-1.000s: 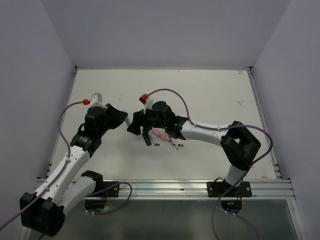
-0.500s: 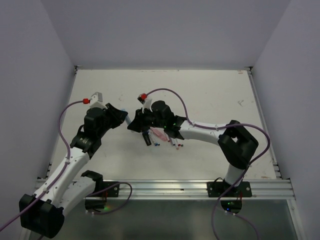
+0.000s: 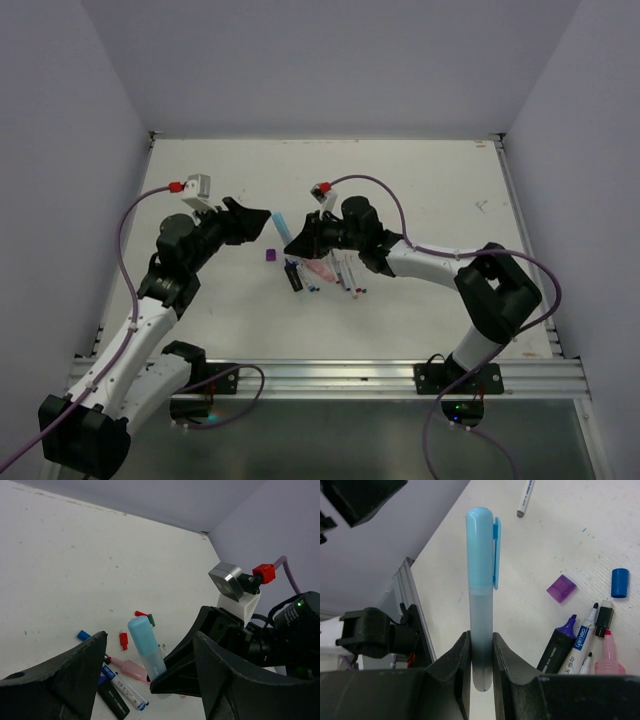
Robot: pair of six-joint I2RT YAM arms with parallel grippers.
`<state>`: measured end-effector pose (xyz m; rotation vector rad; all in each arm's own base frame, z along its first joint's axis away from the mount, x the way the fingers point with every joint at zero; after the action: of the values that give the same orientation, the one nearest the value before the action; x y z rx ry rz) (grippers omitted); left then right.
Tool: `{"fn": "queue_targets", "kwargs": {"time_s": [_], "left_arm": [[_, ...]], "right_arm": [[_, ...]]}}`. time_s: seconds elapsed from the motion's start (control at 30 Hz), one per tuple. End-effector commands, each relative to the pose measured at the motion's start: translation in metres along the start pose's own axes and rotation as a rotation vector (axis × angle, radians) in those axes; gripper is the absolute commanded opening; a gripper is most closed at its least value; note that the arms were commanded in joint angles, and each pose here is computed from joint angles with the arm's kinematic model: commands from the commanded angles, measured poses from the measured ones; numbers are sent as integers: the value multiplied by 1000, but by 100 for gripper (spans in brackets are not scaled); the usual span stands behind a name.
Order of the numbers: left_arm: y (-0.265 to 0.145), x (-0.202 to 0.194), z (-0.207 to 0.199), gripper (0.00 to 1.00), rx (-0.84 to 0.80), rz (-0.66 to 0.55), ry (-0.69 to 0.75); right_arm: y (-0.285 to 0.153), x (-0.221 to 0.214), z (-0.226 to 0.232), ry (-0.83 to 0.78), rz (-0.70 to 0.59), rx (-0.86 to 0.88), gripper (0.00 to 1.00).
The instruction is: Open the pen caps
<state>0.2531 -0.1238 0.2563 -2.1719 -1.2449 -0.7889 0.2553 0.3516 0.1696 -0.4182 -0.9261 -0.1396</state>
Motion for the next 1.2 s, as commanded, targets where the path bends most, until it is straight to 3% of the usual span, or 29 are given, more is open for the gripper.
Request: {"fn": "queue_targets", "kwargs": {"time_s": [0.0,0.27,0.5,0.83,1.17], "left_arm": [[1,14,-33,73,-237,17,105],[3,11,-42,73,-474,133,79],[-5,6,-55,64,-644,158,58],[-6,-3,-56,49,-687,211,24],[-2,-10,-61,43,-706,228,3]], "right_arm": [[-24,26,29,-93,-83,180,0],[-54,40,45,-199,-120,277,0],[-57,44,57,-216,-125,365,0],[-55,50,59,-232,-138,376,0],[-52,54,60,-231,-143,386,0]]}}
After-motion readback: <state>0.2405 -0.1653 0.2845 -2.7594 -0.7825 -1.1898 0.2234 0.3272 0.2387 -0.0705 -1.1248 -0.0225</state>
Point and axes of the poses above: each gripper's point midway between its finger pads, its own y axis out along the fingers, its own z axis along the line the jaws close on, x = y × z, the point moved 5 cm from there along -y, back along the fingers, and after that the axes turned 9 degrees about -y, right-handed, at the moved point
